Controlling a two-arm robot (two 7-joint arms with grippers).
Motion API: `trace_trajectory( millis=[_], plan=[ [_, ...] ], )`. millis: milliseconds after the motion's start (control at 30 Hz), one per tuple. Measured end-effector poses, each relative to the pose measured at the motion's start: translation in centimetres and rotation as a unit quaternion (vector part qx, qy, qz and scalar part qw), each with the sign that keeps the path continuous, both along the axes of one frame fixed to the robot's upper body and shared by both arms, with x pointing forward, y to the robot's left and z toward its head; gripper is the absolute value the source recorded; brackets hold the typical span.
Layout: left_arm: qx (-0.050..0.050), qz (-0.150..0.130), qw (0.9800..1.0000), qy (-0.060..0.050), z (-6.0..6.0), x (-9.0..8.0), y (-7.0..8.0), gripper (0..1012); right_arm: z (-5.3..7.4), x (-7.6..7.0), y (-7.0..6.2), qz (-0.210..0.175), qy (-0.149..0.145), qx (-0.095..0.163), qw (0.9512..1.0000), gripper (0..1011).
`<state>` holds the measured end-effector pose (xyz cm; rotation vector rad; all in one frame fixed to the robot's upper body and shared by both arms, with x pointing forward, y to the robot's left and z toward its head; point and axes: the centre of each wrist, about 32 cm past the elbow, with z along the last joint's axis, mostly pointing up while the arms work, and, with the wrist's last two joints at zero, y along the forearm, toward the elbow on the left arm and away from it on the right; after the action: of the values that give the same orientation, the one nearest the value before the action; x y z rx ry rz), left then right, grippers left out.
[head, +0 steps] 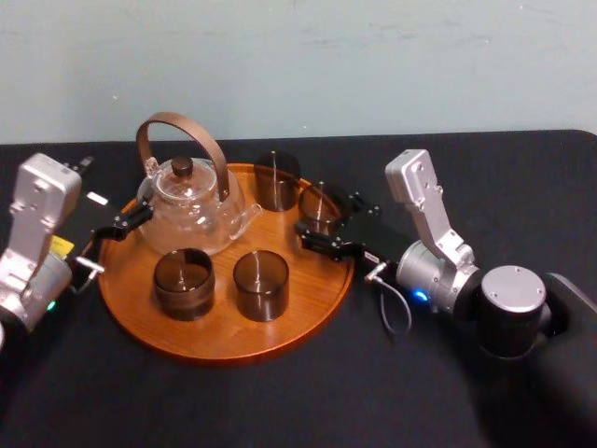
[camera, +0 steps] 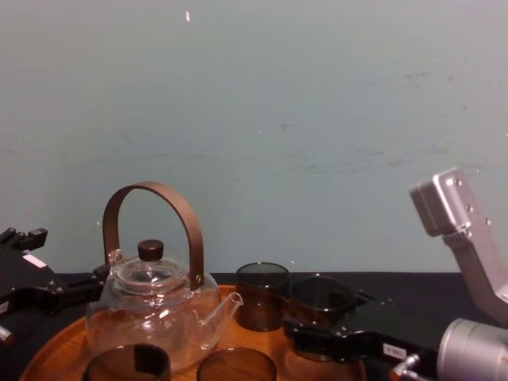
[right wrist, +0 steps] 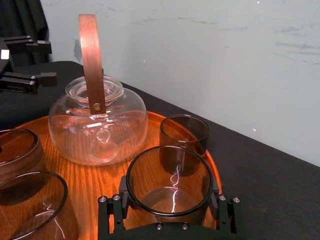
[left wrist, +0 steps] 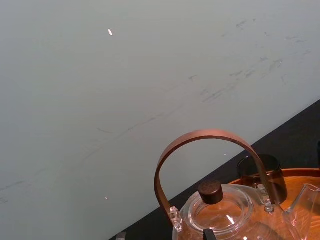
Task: Pick up the glass from the table and place it on the tray.
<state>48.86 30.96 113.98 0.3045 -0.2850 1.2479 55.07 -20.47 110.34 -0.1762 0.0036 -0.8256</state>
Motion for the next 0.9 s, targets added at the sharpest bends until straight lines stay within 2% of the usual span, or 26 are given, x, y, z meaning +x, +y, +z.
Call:
trace_trajectory(
  millis=[267, 800, 900],
  plan=[
    [0.0, 0.0, 1.0, 0.0, 0.0, 0.0, 0.0, 1001, -0.29, 0.38, 0.53, 0.004, -0.001, -0.005, 1.0, 905],
    [0.0, 0.0, 1.0, 0.0, 0.0, 0.0, 0.0, 1001, -0.43, 0.53, 0.68, 0.0, -0.002, -0.011, 0.9999, 905],
    [0.0, 0.0, 1.0, 0.0, 0.0, 0.0, 0.0, 1001, -0.42, 0.53, 0.68, 0.0, -0.002, -0.011, 0.9999, 959]
  ],
)
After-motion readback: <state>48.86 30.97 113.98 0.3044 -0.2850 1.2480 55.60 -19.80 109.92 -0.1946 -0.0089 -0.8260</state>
